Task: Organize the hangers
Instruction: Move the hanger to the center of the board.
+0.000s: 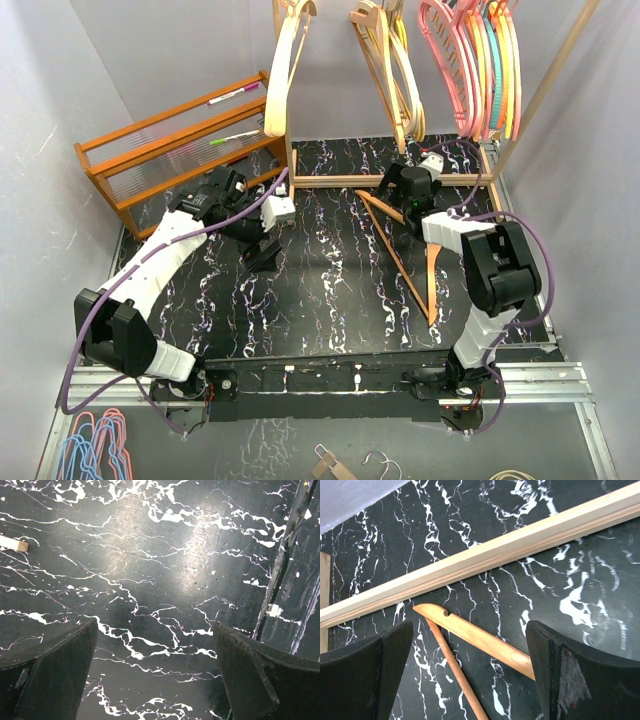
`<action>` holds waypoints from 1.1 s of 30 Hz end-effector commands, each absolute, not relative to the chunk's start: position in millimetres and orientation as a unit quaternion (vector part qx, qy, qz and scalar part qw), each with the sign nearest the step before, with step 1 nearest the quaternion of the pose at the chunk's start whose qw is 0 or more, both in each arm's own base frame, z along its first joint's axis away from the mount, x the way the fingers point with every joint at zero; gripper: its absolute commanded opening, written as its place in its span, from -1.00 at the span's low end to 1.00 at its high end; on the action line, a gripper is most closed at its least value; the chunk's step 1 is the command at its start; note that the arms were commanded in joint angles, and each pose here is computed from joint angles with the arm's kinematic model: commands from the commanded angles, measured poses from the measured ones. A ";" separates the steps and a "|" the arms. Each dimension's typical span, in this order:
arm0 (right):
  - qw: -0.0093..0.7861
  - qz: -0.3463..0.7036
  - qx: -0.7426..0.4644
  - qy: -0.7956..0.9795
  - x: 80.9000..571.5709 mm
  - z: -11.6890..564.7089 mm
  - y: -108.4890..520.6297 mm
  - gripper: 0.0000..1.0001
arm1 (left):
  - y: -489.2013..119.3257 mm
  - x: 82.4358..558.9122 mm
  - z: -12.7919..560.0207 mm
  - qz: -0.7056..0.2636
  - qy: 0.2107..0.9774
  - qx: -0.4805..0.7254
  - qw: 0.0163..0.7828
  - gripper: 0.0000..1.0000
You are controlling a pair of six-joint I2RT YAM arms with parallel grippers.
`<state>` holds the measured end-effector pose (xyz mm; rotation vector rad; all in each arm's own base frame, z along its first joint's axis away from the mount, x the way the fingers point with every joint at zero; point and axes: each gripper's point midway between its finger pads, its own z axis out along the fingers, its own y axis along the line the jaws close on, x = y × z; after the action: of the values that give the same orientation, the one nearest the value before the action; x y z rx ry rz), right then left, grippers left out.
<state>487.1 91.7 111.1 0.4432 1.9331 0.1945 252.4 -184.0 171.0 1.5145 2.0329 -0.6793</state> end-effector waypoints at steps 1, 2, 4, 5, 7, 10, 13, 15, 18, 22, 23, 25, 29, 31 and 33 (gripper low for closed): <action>0.532 0.130 0.182 0.817 507.4 106.3 115.5 1.00 | -186.2 264.5 191.5 -0.237 0.756 0.535 0.293 0.95; 0.527 0.136 0.182 0.819 508.0 100.9 118.2 0.99 | -186.2 265.8 191.7 -0.236 0.757 0.534 0.294 0.95; 0.523 0.155 0.179 0.819 507.9 91.9 125.4 0.98 | -186.9 266.5 191.0 -0.237 0.757 0.534 0.292 0.95; 0.516 0.161 0.177 0.822 506.6 85.9 127.9 0.98 | -186.6 266.6 190.3 -0.237 0.758 0.533 0.291 0.95; 0.504 0.172 0.177 0.828 502.5 76.8 132.5 0.97 | -185.7 266.2 187.5 -0.236 0.760 0.533 0.288 0.95; 0.487 0.187 0.184 0.833 490.1 65.2 135.9 0.97 | -183.7 266.6 184.8 -0.232 0.762 0.533 0.286 0.95; 0.460 0.217 0.194 0.839 470.9 55.1 143.4 0.96 | -182.4 266.9 182.9 -0.229 0.763 0.533 0.285 0.95; 0.443 0.248 0.199 0.838 455.4 51.1 153.4 0.95 | -180.7 268.4 181.2 -0.224 0.765 0.532 0.285 0.95; 0.416 0.281 0.195 0.843 427.7 44.1 173.8 0.94 | -178.2 270.9 177.1 -0.217 0.769 0.530 0.284 0.95; 0.389 0.328 0.173 0.843 384.9 49.3 221.8 0.93 | -179.7 269.6 167.1 -0.225 0.771 0.527 0.279 0.95; 0.389 0.349 0.166 0.836 375.8 60.6 236.8 0.93 | -181.4 268.5 164.1 -0.232 0.770 0.526 0.276 0.95; 0.410 0.382 0.150 0.815 363.9 90.4 256.8 0.92 | -185.0 268.8 159.7 -0.243 0.771 0.522 0.273 0.95; 0.487 0.374 0.122 0.780 365.4 173.1 246.9 0.93 | -193.4 278.9 154.1 -0.250 0.779 0.508 0.270 0.95; 0.547 0.342 0.116 0.755 362.9 221.5 220.4 0.95 | -207.0 282.7 148.9 -0.253 0.789 0.499 0.252 0.95; 0.587 0.314 0.117 0.736 353.8 251.8 193.5 0.97 | -222.9 287.3 132.9 -0.225 0.803 0.504 0.226 0.95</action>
<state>345.3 243.3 146.4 0.2712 1.9970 0.8781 278.3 -192.3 141.1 1.3935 2.1531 -0.6474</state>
